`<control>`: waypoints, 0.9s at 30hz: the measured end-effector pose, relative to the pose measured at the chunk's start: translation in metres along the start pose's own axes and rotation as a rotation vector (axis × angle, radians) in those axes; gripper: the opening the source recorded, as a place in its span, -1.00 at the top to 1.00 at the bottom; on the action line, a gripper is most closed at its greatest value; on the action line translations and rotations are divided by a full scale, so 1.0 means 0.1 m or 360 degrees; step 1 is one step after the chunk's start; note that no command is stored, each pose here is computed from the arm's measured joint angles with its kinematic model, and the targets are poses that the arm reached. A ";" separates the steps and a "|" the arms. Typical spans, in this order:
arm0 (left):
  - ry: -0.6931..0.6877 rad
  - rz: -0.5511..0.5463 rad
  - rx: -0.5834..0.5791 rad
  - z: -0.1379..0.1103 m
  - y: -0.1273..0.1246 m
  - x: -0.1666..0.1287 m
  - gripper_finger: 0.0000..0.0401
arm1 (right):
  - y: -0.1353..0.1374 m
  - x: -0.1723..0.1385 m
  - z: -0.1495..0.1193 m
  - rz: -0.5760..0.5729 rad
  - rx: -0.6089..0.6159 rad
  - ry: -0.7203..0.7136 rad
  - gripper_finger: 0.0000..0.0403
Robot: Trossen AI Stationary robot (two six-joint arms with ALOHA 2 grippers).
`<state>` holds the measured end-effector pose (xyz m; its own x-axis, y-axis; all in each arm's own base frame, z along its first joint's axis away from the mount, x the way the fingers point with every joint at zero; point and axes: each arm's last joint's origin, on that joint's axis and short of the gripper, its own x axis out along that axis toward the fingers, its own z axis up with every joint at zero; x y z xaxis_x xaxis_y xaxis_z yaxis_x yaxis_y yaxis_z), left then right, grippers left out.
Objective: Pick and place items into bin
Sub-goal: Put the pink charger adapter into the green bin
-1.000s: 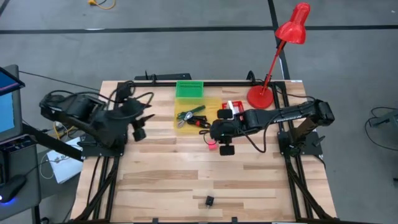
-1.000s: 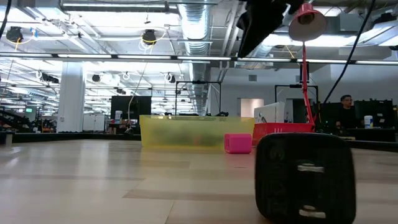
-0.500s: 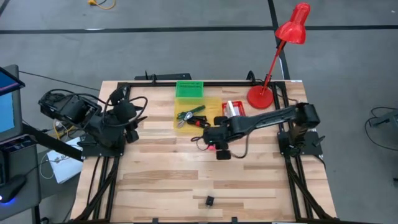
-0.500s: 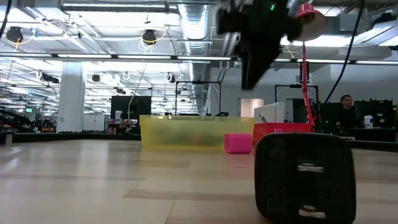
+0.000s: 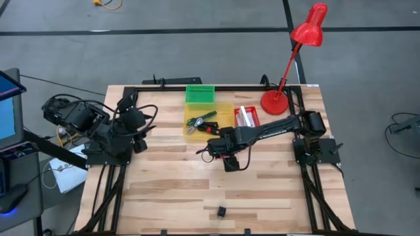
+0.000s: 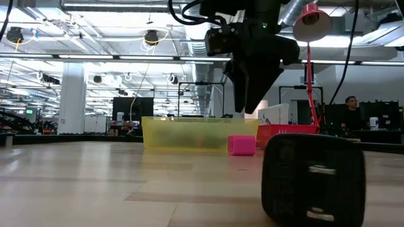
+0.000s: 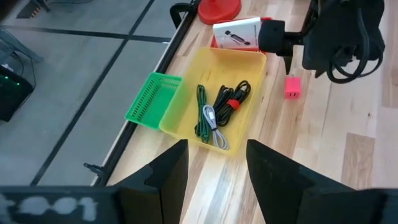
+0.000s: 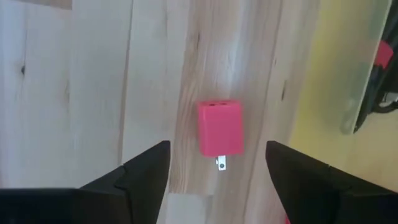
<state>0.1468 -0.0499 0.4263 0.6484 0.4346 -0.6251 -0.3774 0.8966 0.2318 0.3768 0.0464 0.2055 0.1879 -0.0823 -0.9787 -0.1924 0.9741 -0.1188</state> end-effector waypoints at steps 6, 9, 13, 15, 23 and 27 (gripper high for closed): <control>0.0001 0.0000 -0.0006 0.00 0.00 0.00 0.23 | 0.00 0.05 0.03 -0.0001 -0.0040 -0.0015 -0.29; 0.0001 0.0000 -0.0011 0.00 0.00 0.00 0.23 | 0.00 0.05 0.04 -0.0005 -0.0057 -0.0042 -0.29; 0.0001 0.0000 -0.0026 0.00 0.00 0.00 0.23 | -0.03 0.05 0.05 -0.0010 -0.0059 -0.0063 -0.29; 0.0002 0.0000 -0.0034 0.00 0.00 0.00 0.23 | -0.05 0.05 0.05 -0.0010 -0.0056 -0.0062 -0.29; 0.0002 0.0000 -0.0041 0.00 0.00 0.00 0.23 | -0.11 0.06 0.05 -0.0018 -0.0041 -0.0074 -0.29; 0.0009 -0.0013 -0.0041 0.00 0.00 0.00 0.23 | -0.11 0.06 0.06 -0.0019 -0.0050 -0.0082 -0.29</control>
<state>0.1468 -0.0501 0.4260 0.6477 0.4267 -0.6312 -0.3893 0.8975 0.2074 0.3857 0.0366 0.2020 0.2398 -0.0820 -0.9674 -0.2197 0.9660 -0.1363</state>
